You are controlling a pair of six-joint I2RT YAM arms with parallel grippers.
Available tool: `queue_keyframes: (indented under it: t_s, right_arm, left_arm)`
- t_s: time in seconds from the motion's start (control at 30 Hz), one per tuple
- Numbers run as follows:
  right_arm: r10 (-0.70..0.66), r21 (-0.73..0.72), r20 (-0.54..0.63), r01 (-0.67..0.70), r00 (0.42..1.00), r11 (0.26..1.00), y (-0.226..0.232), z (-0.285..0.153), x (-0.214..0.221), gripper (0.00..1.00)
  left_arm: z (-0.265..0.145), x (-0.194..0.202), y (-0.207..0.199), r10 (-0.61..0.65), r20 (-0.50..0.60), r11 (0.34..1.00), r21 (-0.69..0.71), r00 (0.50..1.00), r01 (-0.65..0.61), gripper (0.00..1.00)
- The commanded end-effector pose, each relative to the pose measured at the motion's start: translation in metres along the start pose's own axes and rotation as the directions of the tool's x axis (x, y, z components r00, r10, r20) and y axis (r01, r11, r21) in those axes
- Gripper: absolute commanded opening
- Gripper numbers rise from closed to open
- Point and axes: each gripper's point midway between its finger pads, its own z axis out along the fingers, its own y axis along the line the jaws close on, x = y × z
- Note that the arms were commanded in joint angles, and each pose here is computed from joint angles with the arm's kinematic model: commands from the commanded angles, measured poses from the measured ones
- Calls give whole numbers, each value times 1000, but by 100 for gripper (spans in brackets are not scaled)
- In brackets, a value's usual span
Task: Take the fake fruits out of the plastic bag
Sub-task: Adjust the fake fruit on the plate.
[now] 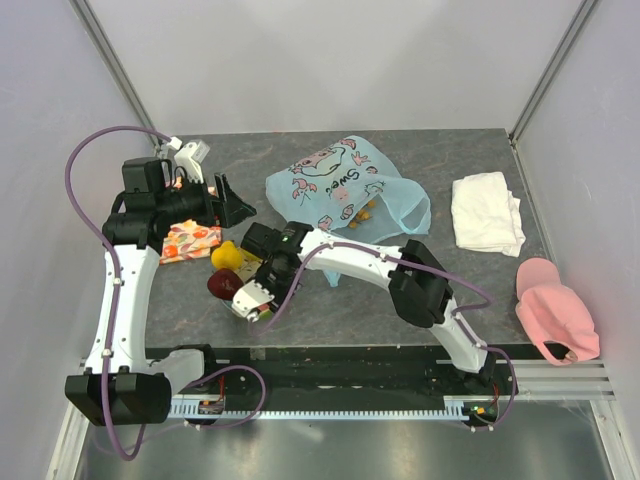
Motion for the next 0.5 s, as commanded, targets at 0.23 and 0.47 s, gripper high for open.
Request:
queue_keyframes:
  t_s: [0.23,0.47]
  right_arm:
    - [39,3,5,-39,999,999,-12,14,12,42]
    - [82,9,11,-82,997,997,-13,16,18,53]
  left_arm:
    - [-1,-9,-5,-2,22,1000,25,1000,1,91]
    - [0,-8,-4,-7,21,1000,25,1000,6,91]
